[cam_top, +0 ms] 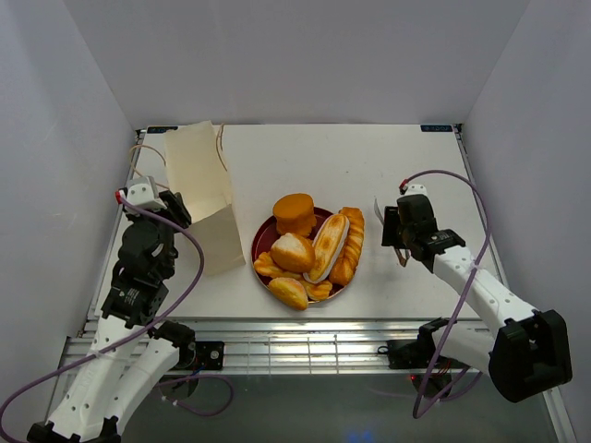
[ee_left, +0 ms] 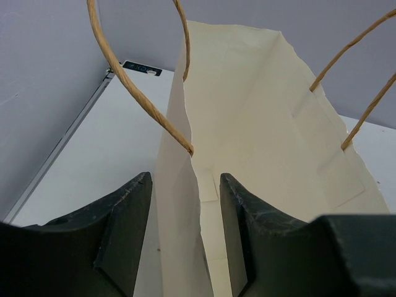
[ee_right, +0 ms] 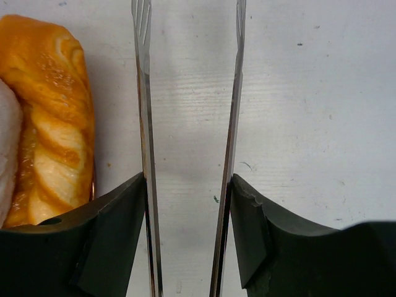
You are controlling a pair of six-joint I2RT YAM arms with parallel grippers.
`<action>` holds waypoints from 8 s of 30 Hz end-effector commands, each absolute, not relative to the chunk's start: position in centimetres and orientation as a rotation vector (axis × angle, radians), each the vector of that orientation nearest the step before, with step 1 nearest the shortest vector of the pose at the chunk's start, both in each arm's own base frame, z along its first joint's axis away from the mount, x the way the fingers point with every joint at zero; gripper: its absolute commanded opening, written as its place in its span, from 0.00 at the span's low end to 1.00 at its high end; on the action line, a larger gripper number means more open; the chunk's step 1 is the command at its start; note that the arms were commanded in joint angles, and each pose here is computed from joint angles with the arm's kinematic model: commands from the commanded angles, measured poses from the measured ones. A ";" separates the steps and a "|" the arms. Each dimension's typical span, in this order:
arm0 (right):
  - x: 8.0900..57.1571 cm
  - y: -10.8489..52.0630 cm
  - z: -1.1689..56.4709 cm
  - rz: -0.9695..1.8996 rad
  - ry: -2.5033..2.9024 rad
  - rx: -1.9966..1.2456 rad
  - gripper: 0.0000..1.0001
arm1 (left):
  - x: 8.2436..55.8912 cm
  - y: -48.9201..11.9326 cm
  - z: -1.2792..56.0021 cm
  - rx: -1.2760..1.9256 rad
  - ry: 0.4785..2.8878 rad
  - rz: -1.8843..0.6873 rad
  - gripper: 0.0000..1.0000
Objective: Place the fake bread into the paper bag
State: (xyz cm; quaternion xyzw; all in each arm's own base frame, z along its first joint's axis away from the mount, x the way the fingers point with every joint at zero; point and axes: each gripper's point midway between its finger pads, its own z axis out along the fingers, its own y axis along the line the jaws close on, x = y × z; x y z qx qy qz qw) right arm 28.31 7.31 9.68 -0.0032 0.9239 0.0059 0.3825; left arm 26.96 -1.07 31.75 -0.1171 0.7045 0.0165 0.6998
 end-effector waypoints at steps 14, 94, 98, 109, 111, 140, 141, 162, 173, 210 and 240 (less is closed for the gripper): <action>28.2 9.4 18.0 0.181 2.234 -0.129 0.63 | 26.6 -0.7 31.4 -0.269 1.567 0.053 0.59; 28.6 25.2 18.4 0.703 2.274 -0.274 0.57 | 26.1 -1.1 31.7 -0.261 1.546 0.026 0.60; 28.5 25.0 18.1 0.689 2.282 -0.272 0.58 | 26.1 -1.1 31.7 -0.261 1.547 0.029 0.60; 28.1 25.3 17.3 0.705 2.323 -0.282 0.57 | 26.0 -1.1 31.9 -0.261 1.541 0.026 0.60; 27.9 25.5 17.5 0.727 2.320 -0.288 0.56 | 25.9 -1.1 31.9 -0.261 1.540 0.025 0.60; 25.9 25.7 20.2 0.807 2.302 -0.379 0.21 | 25.5 -0.7 32.1 -0.277 1.523 0.033 0.60; 25.9 25.7 20.3 0.809 2.298 -0.384 0.20 | 25.5 -0.6 32.1 -0.279 1.521 0.034 0.60; 26.3 26.6 24.8 0.867 2.195 -0.409 0.08 | 24.8 0.2 32.6 -0.310 1.487 0.058 0.67; 26.7 27.0 27.8 0.897 2.103 -0.417 0.08 | 23.9 1.1 33.2 -0.343 1.444 0.067 0.69; 22.2 28.0 50.5 1.004 1.465 -0.617 0.08 | 21.6 3.8 34.0 -0.470 1.318 0.087 0.69; 20.1 39.5 51.2 1.070 1.305 -0.857 0.08 | 22.0 3.2 33.6 -0.449 1.336 0.072 0.69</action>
